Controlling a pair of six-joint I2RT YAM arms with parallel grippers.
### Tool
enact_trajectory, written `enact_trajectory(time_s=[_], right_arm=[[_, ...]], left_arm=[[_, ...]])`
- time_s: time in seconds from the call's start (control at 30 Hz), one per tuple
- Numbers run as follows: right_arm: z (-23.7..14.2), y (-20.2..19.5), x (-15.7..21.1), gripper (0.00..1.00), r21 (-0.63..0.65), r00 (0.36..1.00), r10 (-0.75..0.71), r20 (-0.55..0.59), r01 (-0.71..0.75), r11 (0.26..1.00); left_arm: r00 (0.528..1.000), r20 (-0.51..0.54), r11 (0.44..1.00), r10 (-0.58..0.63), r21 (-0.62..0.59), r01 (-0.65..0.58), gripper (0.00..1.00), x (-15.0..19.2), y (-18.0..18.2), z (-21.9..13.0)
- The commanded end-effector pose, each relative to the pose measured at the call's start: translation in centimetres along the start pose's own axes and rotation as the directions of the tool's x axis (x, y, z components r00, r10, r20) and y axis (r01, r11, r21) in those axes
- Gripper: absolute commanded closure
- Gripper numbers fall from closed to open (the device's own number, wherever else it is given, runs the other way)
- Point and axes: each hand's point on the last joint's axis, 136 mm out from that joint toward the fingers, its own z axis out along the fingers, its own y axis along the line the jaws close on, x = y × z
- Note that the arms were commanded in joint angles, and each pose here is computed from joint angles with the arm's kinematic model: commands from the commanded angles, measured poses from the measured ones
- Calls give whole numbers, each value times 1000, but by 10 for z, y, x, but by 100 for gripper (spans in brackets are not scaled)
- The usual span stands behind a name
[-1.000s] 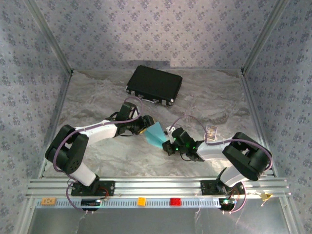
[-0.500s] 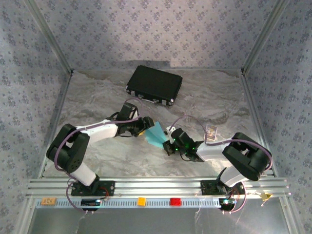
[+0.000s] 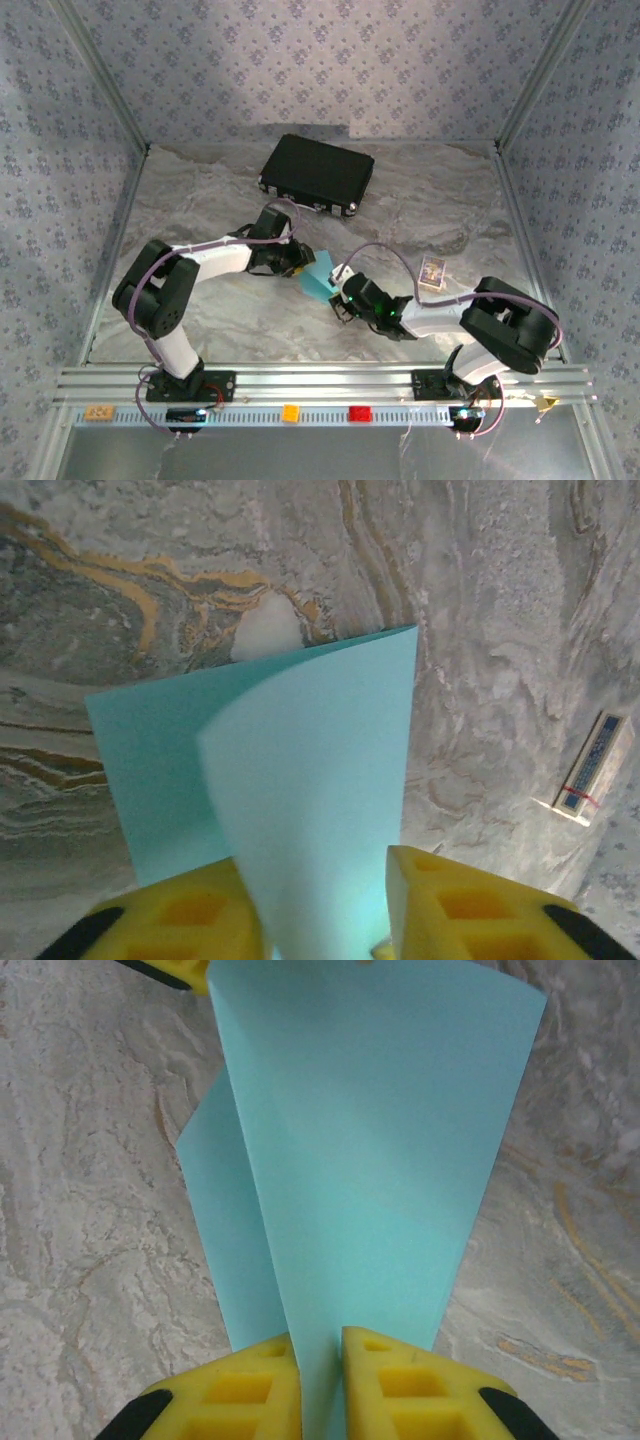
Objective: Fold a paper plane with a square sheet of paper (pick it up from the middle)
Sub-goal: Fourth fold the wing at the center of the table.
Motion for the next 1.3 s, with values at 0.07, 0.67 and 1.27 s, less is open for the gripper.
enact_trajectory(time_s=[0.07,0.67,1.27], right_arm=[[-6,-7,-11,78,103,993,-115,13,113,988],[-4,5,-18,64,211,946,-319,-58,324,922],[-1,6,-8,79,227,938,-331,-105,346,910]], left_arm=[[1000,-26,1000,-5,-12,5,85,3,-3,-1],[999,-31,1000,-23,12,23,100,3,-11,-2],[999,-31,1000,-24,10,24,100,3,-10,-3]])
